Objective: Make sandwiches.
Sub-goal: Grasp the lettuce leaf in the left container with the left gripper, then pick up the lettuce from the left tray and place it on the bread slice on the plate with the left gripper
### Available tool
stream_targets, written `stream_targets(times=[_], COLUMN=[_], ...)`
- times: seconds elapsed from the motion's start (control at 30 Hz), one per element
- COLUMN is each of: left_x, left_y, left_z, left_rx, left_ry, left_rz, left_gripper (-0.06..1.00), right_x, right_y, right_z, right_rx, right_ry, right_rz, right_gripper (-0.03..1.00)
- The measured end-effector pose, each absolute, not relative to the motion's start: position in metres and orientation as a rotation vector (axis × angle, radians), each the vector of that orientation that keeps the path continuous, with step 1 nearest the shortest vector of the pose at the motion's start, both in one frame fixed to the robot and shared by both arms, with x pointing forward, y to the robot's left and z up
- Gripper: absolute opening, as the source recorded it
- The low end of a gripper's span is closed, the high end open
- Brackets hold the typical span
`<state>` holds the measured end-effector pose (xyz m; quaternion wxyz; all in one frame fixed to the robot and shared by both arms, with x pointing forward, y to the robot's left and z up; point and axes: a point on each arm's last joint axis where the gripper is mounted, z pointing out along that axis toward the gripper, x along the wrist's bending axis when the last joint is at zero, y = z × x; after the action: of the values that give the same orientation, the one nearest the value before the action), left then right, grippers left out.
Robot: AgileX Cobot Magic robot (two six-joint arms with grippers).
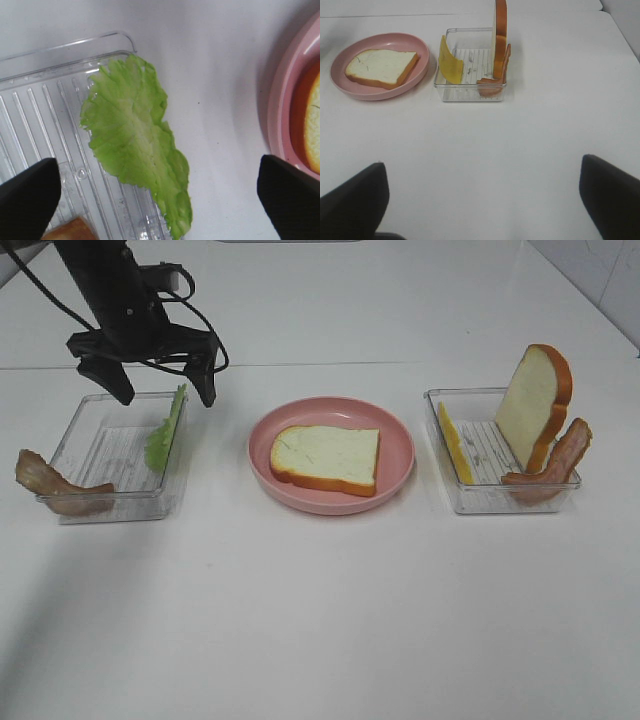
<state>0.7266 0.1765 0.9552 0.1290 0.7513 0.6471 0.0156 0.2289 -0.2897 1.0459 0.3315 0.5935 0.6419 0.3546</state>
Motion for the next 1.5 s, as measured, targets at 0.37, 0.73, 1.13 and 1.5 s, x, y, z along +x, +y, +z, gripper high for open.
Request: stream_targets(times=[0.37,0.73,1.13,1.5], left_x=[0.728,0.728,0.726,0.716], left_y=[0.176,0.176,0.176,0.179], left_z=[0.944,0.944,0.944,1.001], left_rx=[2.197,2.198,2.211,2.179], left_ry=[1.893,1.892,1.900,1.813], left_rz=[0.022,0.022,0.005,0.093], left_gripper=[0.77,0.00,0.00,0.00], right_x=[0.229,0.229,0.229,0.229], right_y=[-0.290,-0.290,-0.290,-0.290], right_z=[1.046,1.046,1.046,1.046], right_rx=[1.551,1.551,1.551,1.551], right_ry=[1.678,1.678,1.678,1.678], right_rz=[0.927,0.927,0.927,0.927], right_gripper=[0.98,0.98,0.98,0.98])
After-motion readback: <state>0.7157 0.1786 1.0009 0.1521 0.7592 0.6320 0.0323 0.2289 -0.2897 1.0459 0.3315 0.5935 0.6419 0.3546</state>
